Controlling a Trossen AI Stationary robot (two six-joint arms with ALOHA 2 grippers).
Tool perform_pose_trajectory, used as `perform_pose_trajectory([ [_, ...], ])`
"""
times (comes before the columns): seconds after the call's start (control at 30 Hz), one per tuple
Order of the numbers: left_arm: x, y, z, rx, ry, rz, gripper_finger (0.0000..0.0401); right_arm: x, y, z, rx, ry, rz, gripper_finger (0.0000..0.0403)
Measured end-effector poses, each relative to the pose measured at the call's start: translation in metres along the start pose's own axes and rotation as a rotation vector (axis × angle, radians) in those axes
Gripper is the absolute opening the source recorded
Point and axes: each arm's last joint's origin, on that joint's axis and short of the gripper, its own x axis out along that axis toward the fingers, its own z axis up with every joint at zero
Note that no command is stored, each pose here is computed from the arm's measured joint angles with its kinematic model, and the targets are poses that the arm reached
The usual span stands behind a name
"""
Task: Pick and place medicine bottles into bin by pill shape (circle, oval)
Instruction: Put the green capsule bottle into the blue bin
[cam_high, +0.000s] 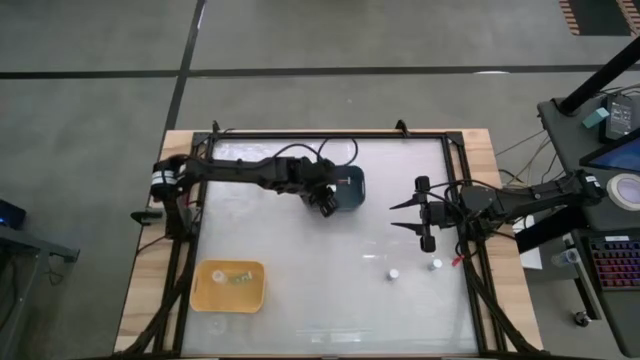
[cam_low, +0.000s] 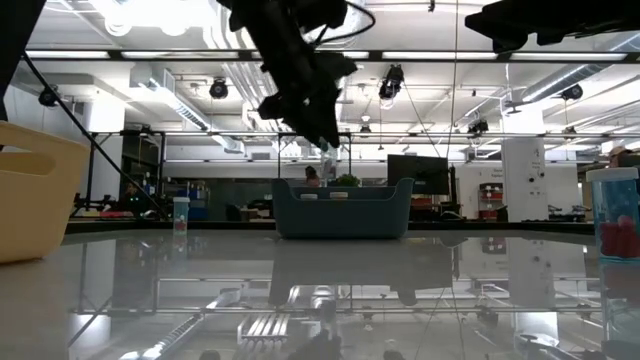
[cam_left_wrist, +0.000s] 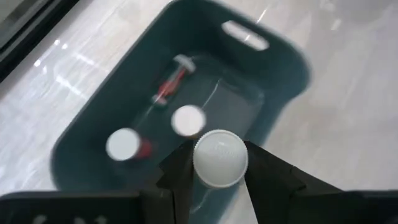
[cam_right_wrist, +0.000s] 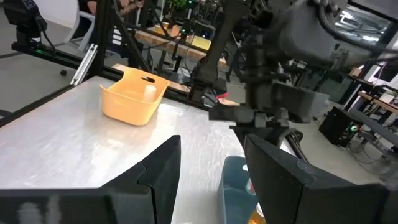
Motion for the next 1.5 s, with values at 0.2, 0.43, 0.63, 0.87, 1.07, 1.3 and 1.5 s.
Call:
perform_pose_trajectory([
  [0.2, 0.012, 0.014, -0.008, -0.060, 0.038, 0.037, 0.0111, 0.000, 0.000, 0.000, -0.004, 0.000, 0.000, 0.0171],
  [0.43, 0.023, 0.020, -0.017, -0.102, 0.036, 0.044, 0.0111, 0.000, 0.000, 0.000, -0.005, 0.000, 0.000, 0.0171],
  [0.63, 0.030, 0.021, -0.020, -0.114, 0.000, 0.030, 0.0111, 0.000, 0.000, 0.000, -0.005, 0.000, 0.000, 0.0171],
  [0.87, 0.036, 0.024, -0.028, -0.114, 0.011, 0.038, 0.0111, 0.000, 0.000, 0.000, -0.004, -0.001, 0.000, 0.0171],
  [1.07, 0.037, 0.025, -0.029, -0.115, 0.009, 0.054, 0.0111, 0.000, 0.000, 0.000, -0.010, -0.001, 0.000, 0.0171],
  [1.3, 0.044, 0.029, -0.038, -0.119, 0.015, 0.061, 0.0111, 0.000, 0.000, 0.000, -0.009, -0.001, 0.000, 0.0171],
  [1.5, 0.047, 0.031, -0.039, -0.127, -0.001, 0.058, 0.0111, 0.000, 0.000, 0.000, -0.009, -0.001, 0.000, 0.0171],
])
